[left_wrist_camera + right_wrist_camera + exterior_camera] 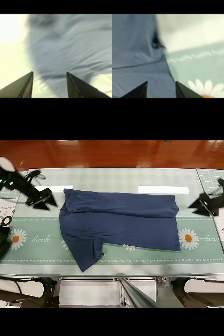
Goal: Fold the shirts.
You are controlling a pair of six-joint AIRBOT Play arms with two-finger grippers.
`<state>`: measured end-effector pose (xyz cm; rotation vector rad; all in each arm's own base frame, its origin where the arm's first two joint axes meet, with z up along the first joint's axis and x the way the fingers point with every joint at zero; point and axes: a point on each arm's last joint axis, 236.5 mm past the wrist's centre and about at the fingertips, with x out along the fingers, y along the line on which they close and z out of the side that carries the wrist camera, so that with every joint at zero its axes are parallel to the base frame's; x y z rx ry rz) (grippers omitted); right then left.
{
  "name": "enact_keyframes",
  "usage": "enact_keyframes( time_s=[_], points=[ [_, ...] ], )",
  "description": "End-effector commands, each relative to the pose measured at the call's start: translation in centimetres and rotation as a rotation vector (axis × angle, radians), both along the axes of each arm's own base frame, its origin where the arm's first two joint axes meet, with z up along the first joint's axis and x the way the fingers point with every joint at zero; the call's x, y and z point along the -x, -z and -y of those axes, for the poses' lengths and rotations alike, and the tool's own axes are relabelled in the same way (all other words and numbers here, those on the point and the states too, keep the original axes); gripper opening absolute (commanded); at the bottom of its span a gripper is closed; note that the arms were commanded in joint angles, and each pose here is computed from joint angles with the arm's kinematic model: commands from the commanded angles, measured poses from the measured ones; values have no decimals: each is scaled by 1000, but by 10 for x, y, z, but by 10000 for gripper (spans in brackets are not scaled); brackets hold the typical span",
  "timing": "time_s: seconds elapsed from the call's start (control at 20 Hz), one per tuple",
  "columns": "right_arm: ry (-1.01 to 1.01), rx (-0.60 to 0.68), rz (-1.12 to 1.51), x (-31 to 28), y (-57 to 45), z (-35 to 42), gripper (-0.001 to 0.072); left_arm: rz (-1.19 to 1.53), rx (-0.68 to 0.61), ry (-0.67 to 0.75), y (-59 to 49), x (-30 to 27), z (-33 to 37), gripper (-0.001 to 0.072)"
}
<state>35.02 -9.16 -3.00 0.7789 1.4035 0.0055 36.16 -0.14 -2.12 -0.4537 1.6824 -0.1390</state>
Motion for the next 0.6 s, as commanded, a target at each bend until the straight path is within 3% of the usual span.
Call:
enact_keyframes(
  time_s=[0.0, 0.15, 0.25, 0.55],
  points=[
    [128, -33, 107, 47, 12, -14, 409, 34, 44, -198, 12, 60, -9, 507],
    [216, -172, 257, 58, 8, -52, 409, 85, 230, -393, 34, 107, 22, 507],
    [223, -212, 307, 57, 1, -69, 409, 36, 278, -470, 54, 138, 36, 507],
    [182, -240, 297, 61, -2, -82, 408, 19, 310, -454, 85, 161, 67, 507]
  ],
)
